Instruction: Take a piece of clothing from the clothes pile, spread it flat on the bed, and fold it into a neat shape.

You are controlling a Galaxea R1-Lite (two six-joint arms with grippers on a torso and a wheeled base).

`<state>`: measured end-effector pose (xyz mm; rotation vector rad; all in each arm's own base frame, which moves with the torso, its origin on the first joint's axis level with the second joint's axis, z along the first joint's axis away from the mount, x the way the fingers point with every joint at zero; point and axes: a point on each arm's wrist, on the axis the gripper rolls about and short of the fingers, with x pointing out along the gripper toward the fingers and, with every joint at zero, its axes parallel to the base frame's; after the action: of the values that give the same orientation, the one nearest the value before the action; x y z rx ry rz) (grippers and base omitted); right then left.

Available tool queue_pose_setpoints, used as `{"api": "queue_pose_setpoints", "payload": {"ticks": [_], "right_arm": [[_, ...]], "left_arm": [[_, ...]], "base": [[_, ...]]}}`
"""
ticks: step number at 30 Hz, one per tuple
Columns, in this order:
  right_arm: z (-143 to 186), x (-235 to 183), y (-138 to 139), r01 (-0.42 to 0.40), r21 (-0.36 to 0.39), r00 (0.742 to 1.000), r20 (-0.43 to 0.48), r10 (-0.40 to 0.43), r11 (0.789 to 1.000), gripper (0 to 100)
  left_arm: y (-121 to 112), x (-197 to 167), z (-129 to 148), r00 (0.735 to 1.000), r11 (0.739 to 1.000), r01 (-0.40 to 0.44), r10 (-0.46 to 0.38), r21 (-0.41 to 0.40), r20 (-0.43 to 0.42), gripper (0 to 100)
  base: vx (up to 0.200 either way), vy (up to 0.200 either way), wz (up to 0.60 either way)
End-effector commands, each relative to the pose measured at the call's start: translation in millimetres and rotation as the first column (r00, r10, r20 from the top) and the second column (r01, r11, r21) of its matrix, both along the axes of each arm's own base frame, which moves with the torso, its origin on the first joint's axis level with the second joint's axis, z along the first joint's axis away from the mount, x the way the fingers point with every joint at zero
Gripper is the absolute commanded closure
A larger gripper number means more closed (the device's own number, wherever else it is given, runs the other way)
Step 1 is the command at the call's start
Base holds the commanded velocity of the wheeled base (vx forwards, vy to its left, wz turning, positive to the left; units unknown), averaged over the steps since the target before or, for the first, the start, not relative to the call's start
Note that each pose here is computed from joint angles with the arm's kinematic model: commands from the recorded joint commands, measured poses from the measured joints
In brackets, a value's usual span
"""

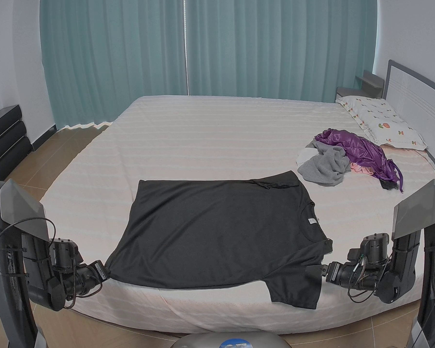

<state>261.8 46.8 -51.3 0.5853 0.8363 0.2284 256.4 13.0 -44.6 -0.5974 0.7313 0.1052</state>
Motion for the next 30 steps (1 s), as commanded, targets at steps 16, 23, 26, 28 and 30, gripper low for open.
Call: {"api": "queue_pose_setpoints", "payload": {"ticks": [16,23,26,28,30], "right_arm": [[-12.2,9.6,19.4,-0.032,-0.025,0.999,0.014,0.033,0.999,100],[-10.2,5.5,13.4,0.019,-0.063,1.000,0.008,-0.019,0.998,100],[-6.8,1.4,11.7,0.022,-0.065,1.000,0.006,-0.022,0.998,100],[-3.7,-0.2,9.3,0.028,-0.065,1.000,0.008,-0.028,0.997,100],[-2.1,-2.0,4.4,0.043,-0.068,0.999,0.005,-0.042,0.997,100]], "left_arm": [[-0.1,0.7,-0.7,1.000,1.000,0.001,-0.001,0.001,0.001,100],[-0.1,0.7,-0.7,1.000,1.000,0.001,-0.001,0.001,0.001,100],[-0.5,0.8,-0.7,1.000,1.000,0.004,-0.004,0.002,0.001,100],[-0.5,0.4,-0.7,1.000,1.000,0.004,-0.004,0.002,-0.001,100],[-0.5,0.0,-0.4,1.000,1.000,0.004,-0.004,0.002,-0.001,100]], "base": [[0.000,0.000,0.00],[0.000,0.000,0.00],[0.000,0.000,0.00],[0.000,0.000,0.00],[0.000,0.000,0.00]]}}
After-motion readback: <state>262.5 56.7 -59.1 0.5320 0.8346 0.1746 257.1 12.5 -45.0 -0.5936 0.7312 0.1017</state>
